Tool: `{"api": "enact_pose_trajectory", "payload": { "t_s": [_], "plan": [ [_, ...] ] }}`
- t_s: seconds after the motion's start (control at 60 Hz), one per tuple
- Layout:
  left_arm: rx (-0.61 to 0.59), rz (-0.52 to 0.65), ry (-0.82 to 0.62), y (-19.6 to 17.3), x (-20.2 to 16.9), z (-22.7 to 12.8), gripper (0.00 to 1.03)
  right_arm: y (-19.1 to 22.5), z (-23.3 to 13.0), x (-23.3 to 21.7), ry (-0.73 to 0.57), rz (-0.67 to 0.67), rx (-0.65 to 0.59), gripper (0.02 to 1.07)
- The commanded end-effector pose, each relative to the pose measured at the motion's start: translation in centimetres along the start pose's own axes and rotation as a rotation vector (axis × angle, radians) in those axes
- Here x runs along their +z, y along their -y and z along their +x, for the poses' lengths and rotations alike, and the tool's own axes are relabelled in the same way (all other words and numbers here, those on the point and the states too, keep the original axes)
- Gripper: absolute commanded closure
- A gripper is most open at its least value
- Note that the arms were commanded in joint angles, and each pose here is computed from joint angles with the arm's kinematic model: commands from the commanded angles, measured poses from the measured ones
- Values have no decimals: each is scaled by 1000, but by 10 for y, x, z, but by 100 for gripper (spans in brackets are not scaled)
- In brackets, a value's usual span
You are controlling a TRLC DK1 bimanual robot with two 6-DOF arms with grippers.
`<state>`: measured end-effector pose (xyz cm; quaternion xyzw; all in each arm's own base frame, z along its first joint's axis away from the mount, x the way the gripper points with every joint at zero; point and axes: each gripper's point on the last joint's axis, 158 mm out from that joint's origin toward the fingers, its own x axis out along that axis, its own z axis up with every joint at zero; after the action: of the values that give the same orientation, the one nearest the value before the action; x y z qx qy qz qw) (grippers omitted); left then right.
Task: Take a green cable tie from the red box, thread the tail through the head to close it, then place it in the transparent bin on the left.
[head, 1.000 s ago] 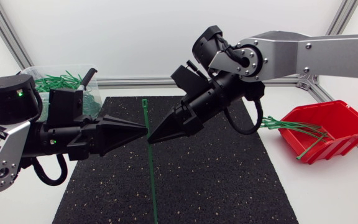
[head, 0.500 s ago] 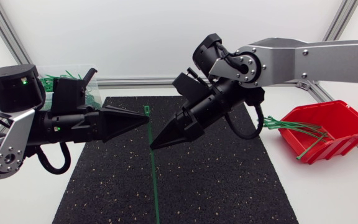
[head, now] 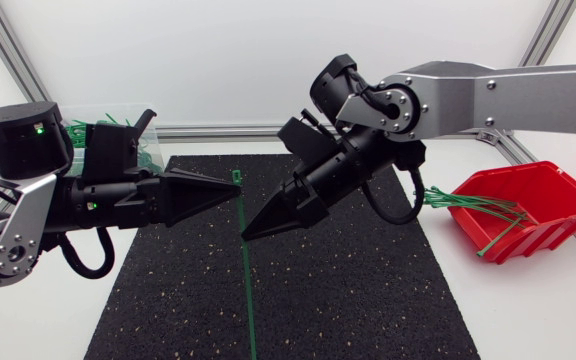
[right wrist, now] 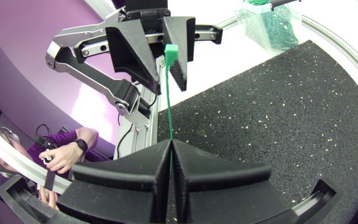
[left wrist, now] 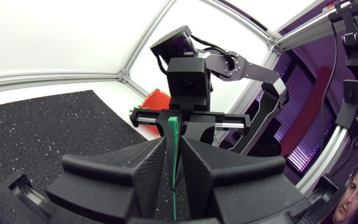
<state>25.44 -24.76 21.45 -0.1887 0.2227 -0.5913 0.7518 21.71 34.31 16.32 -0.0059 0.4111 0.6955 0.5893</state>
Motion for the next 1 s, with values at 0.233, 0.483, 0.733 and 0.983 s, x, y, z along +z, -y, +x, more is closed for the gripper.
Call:
{"api": "enact_pose_trajectory", "payload": {
  "t_s": [0.233, 0.483, 0.733, 0.983],
  "plan": [
    [-26, -24, -11, 3, 0, 6, 99, -1, 3, -8, -13, 19, 2, 101],
    [-27, -46, -12, 3, 3, 7, 99, 0, 6, -11, -21, 20, 2, 101],
    [-32, -73, -15, 1, 4, 5, 99, -2, 8, -21, -47, 35, -6, 85],
    [-17, -117, -21, -10, 5, 2, 99, 14, -12, -34, -84, -104, -72, 73]
  ]
}}
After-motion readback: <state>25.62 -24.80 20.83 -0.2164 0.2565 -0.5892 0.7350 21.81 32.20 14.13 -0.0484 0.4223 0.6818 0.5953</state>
